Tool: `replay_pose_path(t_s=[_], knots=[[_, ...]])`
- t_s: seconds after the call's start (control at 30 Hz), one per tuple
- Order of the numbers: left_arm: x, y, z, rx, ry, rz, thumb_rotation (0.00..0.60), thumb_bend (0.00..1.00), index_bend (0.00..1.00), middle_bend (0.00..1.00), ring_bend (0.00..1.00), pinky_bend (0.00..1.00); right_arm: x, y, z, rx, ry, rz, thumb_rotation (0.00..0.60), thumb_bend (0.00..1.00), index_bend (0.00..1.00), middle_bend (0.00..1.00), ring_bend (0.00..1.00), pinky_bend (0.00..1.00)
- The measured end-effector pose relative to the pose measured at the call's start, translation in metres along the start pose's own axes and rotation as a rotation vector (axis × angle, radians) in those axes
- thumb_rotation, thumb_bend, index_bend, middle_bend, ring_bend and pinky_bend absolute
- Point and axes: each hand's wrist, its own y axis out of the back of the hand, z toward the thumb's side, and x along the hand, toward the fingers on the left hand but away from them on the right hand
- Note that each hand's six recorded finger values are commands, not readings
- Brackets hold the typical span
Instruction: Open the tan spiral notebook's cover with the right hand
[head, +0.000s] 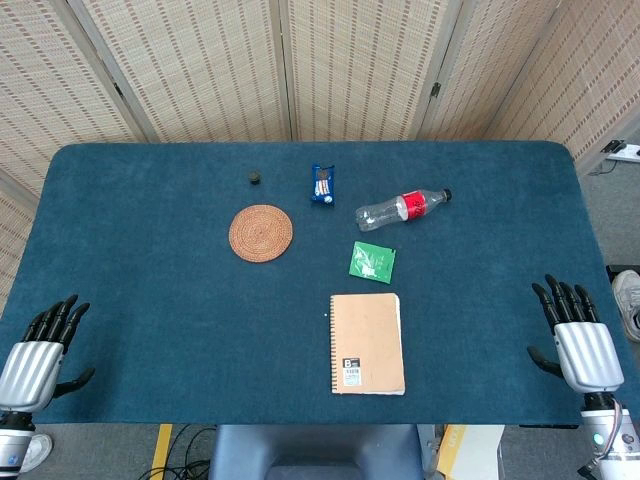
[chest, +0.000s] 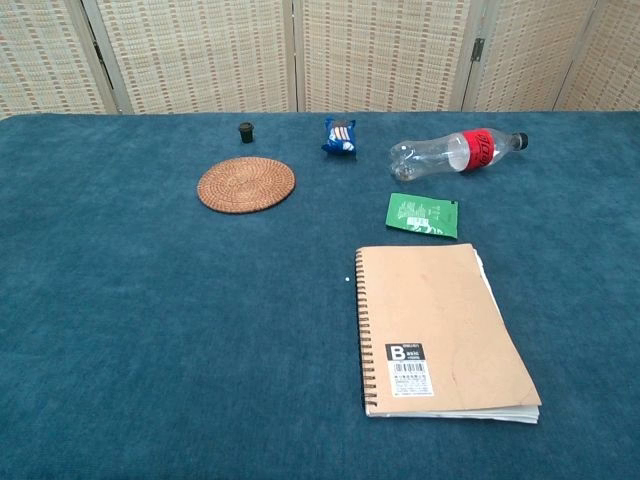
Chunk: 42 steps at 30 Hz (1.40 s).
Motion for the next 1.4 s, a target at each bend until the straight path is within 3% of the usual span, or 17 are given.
replay_pose_path(t_s=[0.5,0.67,0.87,1.03,1.4], knots=[[0.004,-0.002,-0.005,0.004,0.031,-0.005,0.6,0.22,0.08,0.02,0.0,0.14,-0.001,-0.006,0.008,0.014,0.017,-0.008,0.6,0.24,0.0,0.0,0.0,0.0],[0.01,0.0,-0.014,-0.023,0.068,0.001,0.6,0.22,0.07,0.01,0.0,0.14,-0.003,-0.017,0.026,0.013,0.086,-0.002,0.6,0.24,0.0,0.0,0.0,0.0],[0.013,0.003,-0.025,0.016,0.14,0.041,0.6,0.22,0.07,0.0,0.0,0.14,-0.007,-0.049,0.058,0.015,0.197,0.033,0.6,0.24,0.0,0.0,0.0,0.0],[0.012,0.004,-0.027,0.006,0.152,0.045,0.6,0.22,0.07,0.0,0.0,0.14,-0.013,-0.069,0.085,0.031,0.296,0.055,0.6,0.25,0.0,0.0,0.0,0.0],[0.012,0.009,-0.034,0.017,0.194,0.058,0.6,0.22,0.07,0.0,0.0,0.14,-0.031,-0.101,0.11,-0.042,0.34,0.098,0.6,0.32,0.0,0.03,0.0,0.0]])
